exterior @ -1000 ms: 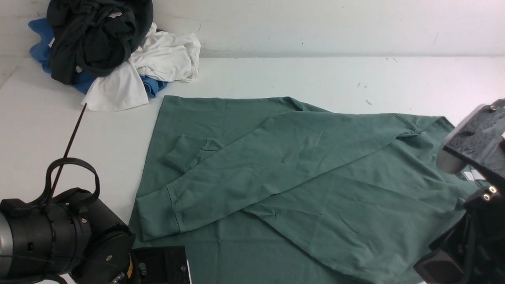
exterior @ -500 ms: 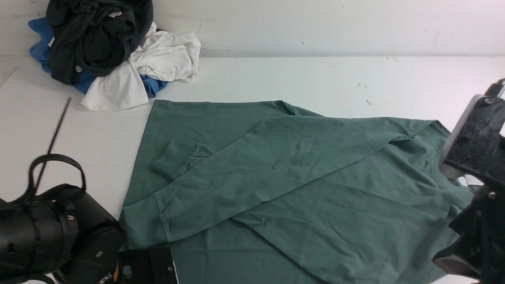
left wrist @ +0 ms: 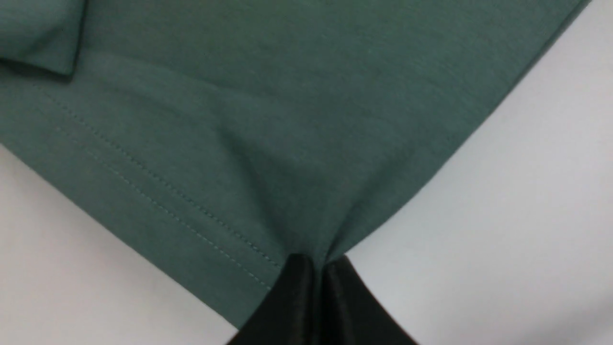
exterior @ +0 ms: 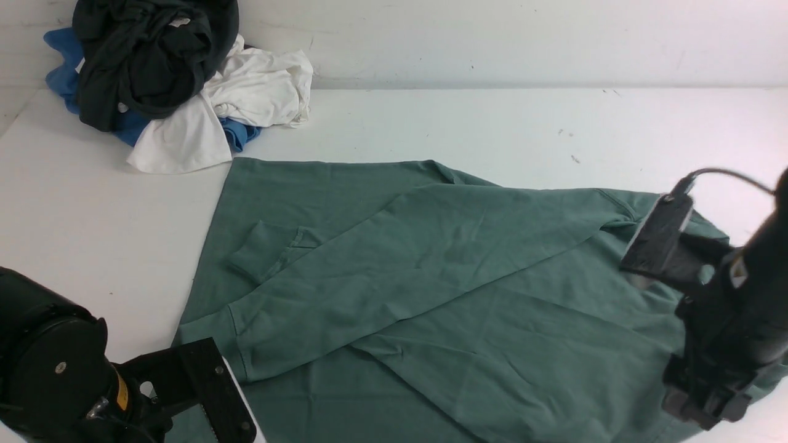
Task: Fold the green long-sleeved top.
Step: Use both arms simultaneously to clamp the lower edge of the clothing fabric, then use both arms to drag the lower edge of the fabric forward and fold it over the upper edge
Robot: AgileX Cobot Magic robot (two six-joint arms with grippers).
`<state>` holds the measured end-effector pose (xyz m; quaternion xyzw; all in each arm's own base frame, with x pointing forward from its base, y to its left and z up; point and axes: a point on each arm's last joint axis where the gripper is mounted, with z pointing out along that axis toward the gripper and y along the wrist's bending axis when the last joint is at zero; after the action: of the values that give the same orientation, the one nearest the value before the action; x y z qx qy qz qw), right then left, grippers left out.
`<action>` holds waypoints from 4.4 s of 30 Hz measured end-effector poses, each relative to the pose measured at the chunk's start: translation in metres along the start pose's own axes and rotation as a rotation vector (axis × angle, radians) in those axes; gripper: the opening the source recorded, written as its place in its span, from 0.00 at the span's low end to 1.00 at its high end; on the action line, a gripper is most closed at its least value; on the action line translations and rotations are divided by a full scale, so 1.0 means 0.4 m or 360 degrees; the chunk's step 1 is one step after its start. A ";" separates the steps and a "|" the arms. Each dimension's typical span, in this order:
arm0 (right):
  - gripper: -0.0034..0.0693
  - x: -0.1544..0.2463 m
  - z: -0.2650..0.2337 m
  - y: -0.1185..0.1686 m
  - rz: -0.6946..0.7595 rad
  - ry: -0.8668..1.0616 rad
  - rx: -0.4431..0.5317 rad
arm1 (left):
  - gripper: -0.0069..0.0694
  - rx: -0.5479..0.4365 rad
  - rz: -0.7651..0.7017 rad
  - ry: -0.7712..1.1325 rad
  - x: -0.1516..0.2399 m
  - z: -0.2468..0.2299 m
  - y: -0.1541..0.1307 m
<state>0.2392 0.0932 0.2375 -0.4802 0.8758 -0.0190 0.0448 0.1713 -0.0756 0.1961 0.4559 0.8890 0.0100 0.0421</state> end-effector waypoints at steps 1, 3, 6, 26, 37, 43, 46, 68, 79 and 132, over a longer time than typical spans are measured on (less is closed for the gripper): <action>0.71 -0.009 0.021 -0.001 -0.0047 0.0022 -0.0047 | 0.09 0.0003 -0.0003 -0.0002 0.000 0.000 0.000; 0.71 -0.021 0.062 -0.006 -0.0108 0.0074 -0.0107 | 0.09 0.0007 -0.0006 -0.0004 -0.001 0.000 -0.001; 0.71 -0.029 0.108 -0.015 -0.0141 0.0159 -0.0144 | 0.09 0.0010 -0.0009 -0.0007 -0.001 0.000 -0.001; 0.71 0.044 0.191 -0.012 -0.0163 0.0276 0.0144 | 0.09 0.0008 -0.0029 -0.0067 -0.010 0.000 -0.001; 0.71 0.020 0.149 -0.009 -0.0391 -0.0002 0.0225 | 0.09 0.0002 -0.0029 -0.0079 -0.011 0.000 0.000; 0.66 0.012 0.197 -0.007 -0.0465 0.0051 0.0125 | 0.09 0.0002 -0.0029 -0.0079 -0.011 0.000 0.000; 0.56 0.012 0.209 -0.006 -0.0472 0.0075 0.0095 | 0.09 0.0002 -0.0029 -0.0079 -0.011 0.000 0.000; 0.07 0.060 -0.027 -0.024 -0.0170 -0.0057 0.0247 | 0.11 -0.0346 -0.0108 -0.0242 -0.060 -0.194 0.114; 0.07 -0.020 -0.159 -0.243 0.0202 -0.0281 0.0312 | 0.11 -0.0555 -0.0159 -0.0381 -0.208 -0.312 0.342; 0.07 -0.133 -0.126 -0.346 0.0307 -0.0419 0.0104 | 0.09 0.0100 0.0332 -0.0152 -0.365 0.052 0.264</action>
<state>0.3790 0.0630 0.3015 -0.3906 0.9033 0.0201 0.1764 0.3431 -0.1328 0.1910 0.5470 0.8335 -0.0352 0.0689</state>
